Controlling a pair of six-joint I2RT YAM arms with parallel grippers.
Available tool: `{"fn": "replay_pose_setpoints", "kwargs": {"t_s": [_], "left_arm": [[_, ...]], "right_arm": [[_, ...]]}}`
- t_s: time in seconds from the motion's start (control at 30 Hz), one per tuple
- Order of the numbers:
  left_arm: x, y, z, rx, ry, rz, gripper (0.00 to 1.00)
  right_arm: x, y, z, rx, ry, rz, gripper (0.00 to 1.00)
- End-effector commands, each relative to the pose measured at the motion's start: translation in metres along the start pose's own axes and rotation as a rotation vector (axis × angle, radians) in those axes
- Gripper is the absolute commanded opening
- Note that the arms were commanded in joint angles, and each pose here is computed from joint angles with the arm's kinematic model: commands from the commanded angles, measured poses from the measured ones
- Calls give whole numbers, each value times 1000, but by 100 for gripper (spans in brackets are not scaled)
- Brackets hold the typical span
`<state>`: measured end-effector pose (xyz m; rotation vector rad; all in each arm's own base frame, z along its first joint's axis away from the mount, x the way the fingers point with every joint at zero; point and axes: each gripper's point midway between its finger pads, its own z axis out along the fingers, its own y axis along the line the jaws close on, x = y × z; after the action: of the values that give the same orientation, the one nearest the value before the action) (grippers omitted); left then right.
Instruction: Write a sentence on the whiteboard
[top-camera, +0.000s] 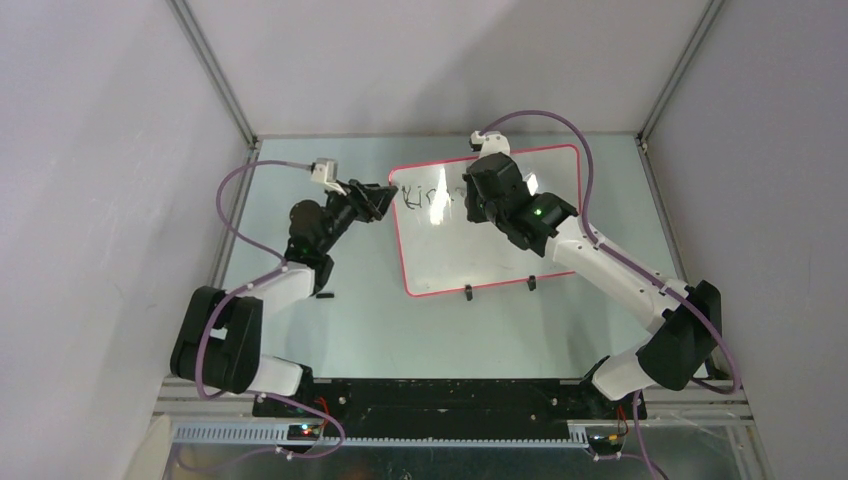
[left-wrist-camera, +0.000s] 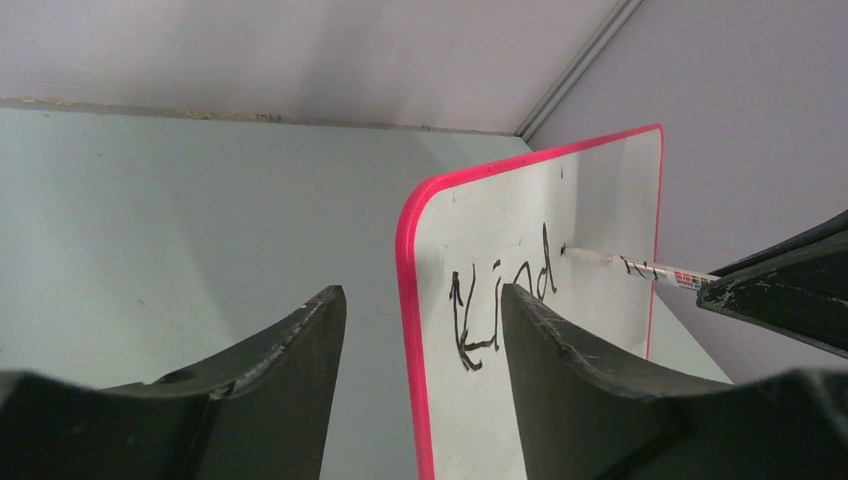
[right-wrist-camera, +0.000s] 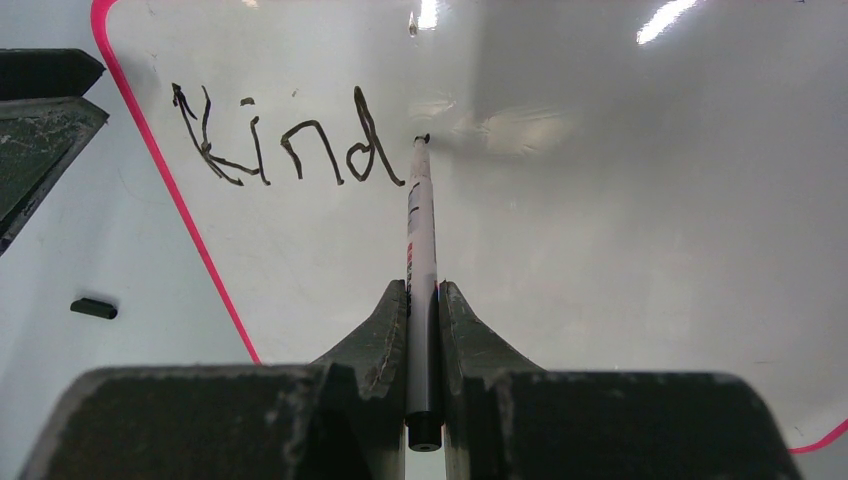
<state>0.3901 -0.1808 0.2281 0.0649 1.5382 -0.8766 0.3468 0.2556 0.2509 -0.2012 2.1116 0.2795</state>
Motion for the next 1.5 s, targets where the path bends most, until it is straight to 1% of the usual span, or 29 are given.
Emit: {"fn": "replay_pose_setpoints", "kwargs": {"t_s": [0.0,0.07,0.2,0.5,0.63,0.77,0.9,0.93,1.0,1.47], "left_arm": [[-12,-13,12,46,-15,-2,62],[-11,-11,15,42,-4,-7,60],[-9,-9,20,42,10,-15,59],[-7,-14,24,73,28,-16,38],[-6,-14,24,75,33,-12,36],[-5,-15,24,79,35,-9,31],[-5,-15,23,80,37,-5,19],[-5,-15,23,81,40,-4,13],[-3,-14,24,75,45,-1,8],[-4,-12,21,59,40,12,5]], "right_arm": [[-20,5,-5,-14,-46,15,0],[-20,5,-5,-13,-47,15,0],[-20,5,-4,-13,-47,14,0],[-21,5,-4,-17,-49,12,0],[-21,7,-4,-22,-51,12,0],[-20,7,-4,-24,-47,10,0],[-19,6,-4,-21,-41,8,0],[-19,6,-4,-18,-39,8,0],[-18,4,-4,-12,-36,8,0],[-7,0,-4,8,-3,-1,0]]}}
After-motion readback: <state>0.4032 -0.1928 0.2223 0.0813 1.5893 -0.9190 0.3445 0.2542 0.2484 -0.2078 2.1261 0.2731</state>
